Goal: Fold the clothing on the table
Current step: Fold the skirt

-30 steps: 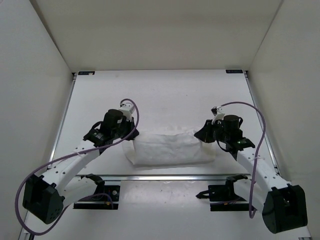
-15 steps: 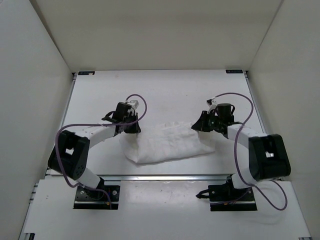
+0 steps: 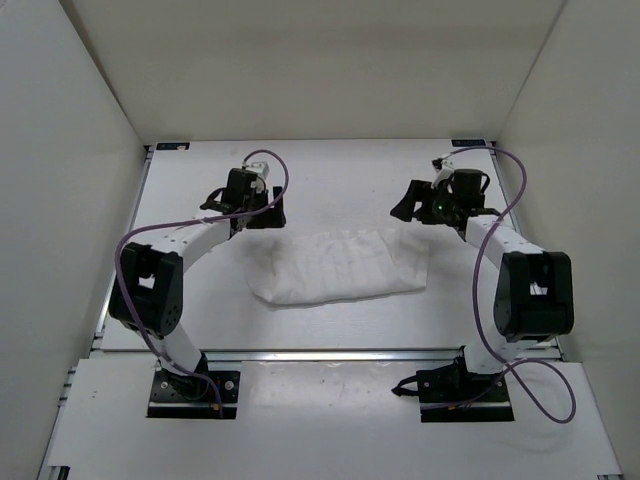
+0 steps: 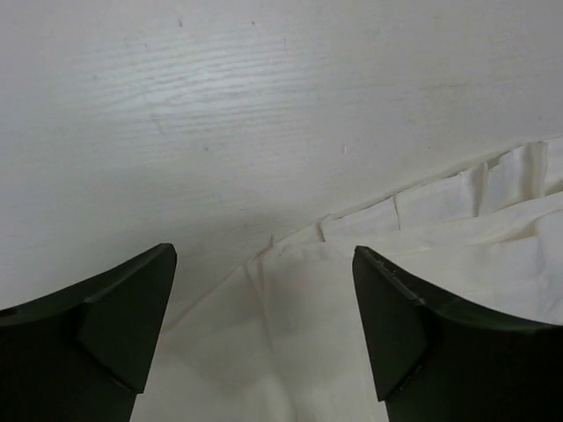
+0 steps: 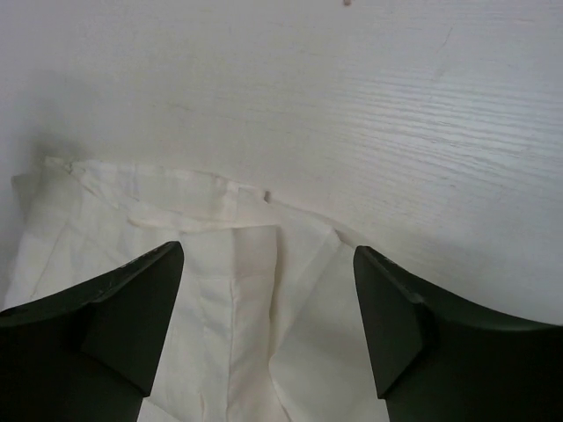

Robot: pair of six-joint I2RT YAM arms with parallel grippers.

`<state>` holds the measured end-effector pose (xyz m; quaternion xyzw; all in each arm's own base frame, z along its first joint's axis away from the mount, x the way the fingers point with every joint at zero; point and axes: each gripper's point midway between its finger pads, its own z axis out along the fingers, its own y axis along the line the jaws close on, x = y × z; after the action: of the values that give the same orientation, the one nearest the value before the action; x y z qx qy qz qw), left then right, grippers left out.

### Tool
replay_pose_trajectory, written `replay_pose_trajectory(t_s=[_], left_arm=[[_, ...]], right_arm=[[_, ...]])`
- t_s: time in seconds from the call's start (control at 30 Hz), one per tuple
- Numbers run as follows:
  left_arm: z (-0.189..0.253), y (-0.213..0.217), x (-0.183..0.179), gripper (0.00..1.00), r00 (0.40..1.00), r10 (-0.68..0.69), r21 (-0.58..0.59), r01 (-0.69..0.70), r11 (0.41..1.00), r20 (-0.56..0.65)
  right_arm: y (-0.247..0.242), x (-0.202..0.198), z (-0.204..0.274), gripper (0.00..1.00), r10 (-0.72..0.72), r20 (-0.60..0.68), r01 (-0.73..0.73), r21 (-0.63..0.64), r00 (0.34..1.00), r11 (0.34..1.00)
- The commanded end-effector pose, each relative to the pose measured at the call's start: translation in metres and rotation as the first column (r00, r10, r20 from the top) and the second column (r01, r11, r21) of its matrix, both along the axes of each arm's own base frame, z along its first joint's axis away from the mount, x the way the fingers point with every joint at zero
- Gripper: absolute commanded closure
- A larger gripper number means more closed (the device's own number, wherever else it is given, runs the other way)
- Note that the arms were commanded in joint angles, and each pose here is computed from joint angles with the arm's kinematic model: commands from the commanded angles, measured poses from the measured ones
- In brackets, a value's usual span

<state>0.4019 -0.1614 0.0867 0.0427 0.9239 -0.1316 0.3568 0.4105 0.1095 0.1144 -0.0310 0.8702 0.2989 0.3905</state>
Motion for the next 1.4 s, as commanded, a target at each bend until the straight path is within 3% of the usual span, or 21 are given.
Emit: replay_pose_trajectory(t_s=[0.0, 0.17, 0.23, 0.27, 0.33, 0.43, 0.6, 0.87, 1.0, 1.17, 1.27, 1.3, 1.37], left_arm=[[0.047, 0.011, 0.006, 0.05, 0.997, 0.033, -0.008, -0.032, 0.999, 0.076], [0.063, -0.025, -0.038, 0.17, 0.994, -0.050, -0.035, 0.054, 0.998, 0.098], [0.053, -0.031, -0.052, 0.37, 0.995, -0.041, -0.037, 0.045, 0.998, 0.086], [0.041, -0.037, -0.065, 0.44, 0.997, -0.064, -0.043, 0.066, 0.997, 0.053], [0.026, -0.041, -0.079, 0.73, 0.998, -0.057, -0.067, 0.057, 0.996, 0.010], [0.002, -0.039, -0.094, 1.00, 0.998, -0.056, -0.040, 0.054, 0.998, -0.042], [-0.020, -0.032, -0.099, 1.00, 0.996, -0.035, -0.045, 0.031, 0.998, -0.086], [-0.051, -0.026, -0.107, 1.00, 0.987, -0.029, -0.010, 0.028, 1.000, -0.155], [-0.061, -0.024, -0.110, 1.00, 0.981, -0.027, 0.012, 0.030, 0.999, -0.192], [-0.067, -0.027, -0.109, 1.00, 0.977, -0.036, 0.029, 0.043, 0.999, -0.209], [-0.073, -0.028, -0.110, 1.00, 0.970, -0.033, 0.047, 0.046, 0.998, -0.240], [-0.073, -0.029, -0.108, 1.00, 0.970, -0.035, 0.046, 0.047, 0.998, -0.242], [-0.076, -0.031, -0.109, 1.00, 0.966, -0.034, 0.051, 0.049, 0.997, -0.256]], right_arm=[[-0.004, -0.010, 0.026, 0.24, 0.022, 0.047, -0.019, -0.081, 0.999, 0.997], [-0.025, -0.054, -0.009, 0.15, -0.050, -0.069, 0.033, -0.224, 0.996, 0.974], [-0.031, -0.076, -0.026, 0.07, -0.065, -0.141, 0.028, -0.252, 0.988, 0.967], [-0.031, -0.081, -0.033, 0.08, -0.071, -0.164, 0.026, -0.259, 0.984, 0.966], [-0.027, -0.092, -0.036, 0.10, -0.063, -0.174, 0.019, -0.243, 0.983, 0.970], [-0.018, -0.096, -0.037, 0.10, -0.049, -0.169, 0.011, -0.218, 0.984, 0.976], [-0.006, -0.098, -0.041, 0.06, -0.021, -0.185, -0.011, -0.172, 0.983, 0.985], [0.004, -0.098, -0.070, 0.08, 0.007, -0.233, -0.080, -0.303, 0.972, 0.950], [-0.005, -0.095, -0.082, 0.51, -0.033, -0.251, -0.062, -0.363, 0.967, 0.930], [-0.013, -0.092, -0.095, 0.60, -0.059, -0.300, -0.077, -0.421, 0.952, 0.904], [-0.015, -0.093, -0.107, 0.92, -0.077, -0.342, -0.092, -0.451, 0.937, 0.888], [-0.015, -0.092, -0.109, 0.98, -0.071, -0.345, -0.100, -0.453, 0.936, 0.886], [-0.012, -0.091, -0.109, 1.00, -0.061, -0.345, -0.107, -0.449, 0.937, 0.887]])
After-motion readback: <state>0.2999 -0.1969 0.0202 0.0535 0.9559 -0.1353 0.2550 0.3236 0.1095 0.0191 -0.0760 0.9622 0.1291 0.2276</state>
